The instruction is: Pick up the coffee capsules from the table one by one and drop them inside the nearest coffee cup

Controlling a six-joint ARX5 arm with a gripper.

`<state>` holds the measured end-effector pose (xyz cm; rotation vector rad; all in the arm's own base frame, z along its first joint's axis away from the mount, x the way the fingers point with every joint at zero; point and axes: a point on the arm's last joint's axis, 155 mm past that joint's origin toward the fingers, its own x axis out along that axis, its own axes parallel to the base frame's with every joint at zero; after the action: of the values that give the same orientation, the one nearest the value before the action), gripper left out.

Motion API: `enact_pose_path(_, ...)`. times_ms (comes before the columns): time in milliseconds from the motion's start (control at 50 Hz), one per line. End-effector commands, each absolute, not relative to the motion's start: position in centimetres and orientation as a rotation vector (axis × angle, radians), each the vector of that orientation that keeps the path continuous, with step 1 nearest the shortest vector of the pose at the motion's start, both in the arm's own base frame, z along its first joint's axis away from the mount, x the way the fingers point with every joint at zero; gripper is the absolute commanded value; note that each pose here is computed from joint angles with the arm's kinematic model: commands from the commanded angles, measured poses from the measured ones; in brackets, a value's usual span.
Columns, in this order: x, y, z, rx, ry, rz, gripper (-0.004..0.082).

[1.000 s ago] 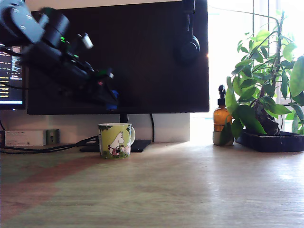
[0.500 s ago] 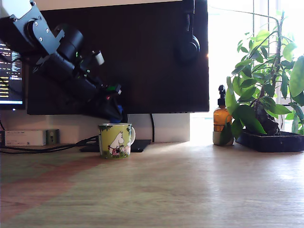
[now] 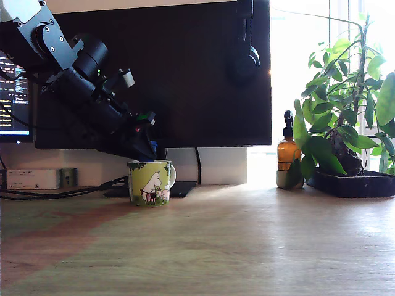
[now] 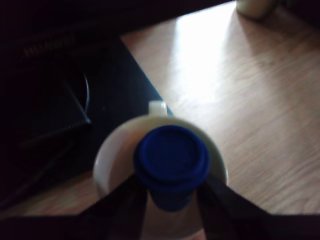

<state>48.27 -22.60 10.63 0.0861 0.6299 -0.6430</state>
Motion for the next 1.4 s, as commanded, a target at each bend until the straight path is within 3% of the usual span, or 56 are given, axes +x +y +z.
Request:
enact_pose_path(0, 48.4, -22.9, 11.0, 0.093, 0.617, -0.650, 0.0536)
enact_pose_path(80, 48.4, -23.0, 11.3, 0.093, 0.627, -0.651, 0.0625)
enact_pose_path(340, 47.8, -23.0, 11.7, 0.113, 0.655, -0.660, 0.0619)
enact_pose_path(420, 47.3, -23.1, 11.9, 0.114, 0.666, -0.665, 0.0582)
enact_pose_path(500, 46.8, -23.3, 12.6, 0.117, 0.669, -0.671, 0.0427)
enact_pose_path(620, 45.8, -23.5, 14.9, 0.126, 0.640, -0.685, -0.0018)
enact_pose_path(640, 45.6, -23.6, 15.3, 0.127, 0.635, -0.687, -0.0029)
enact_pose_path(880, 44.0, -23.0, 19.0, 0.154, 0.588, -0.684, -0.0017)
enact_pose_path(1380, 36.9, -18.4, 18.9, 0.176, 0.536, -0.593, -0.0016)
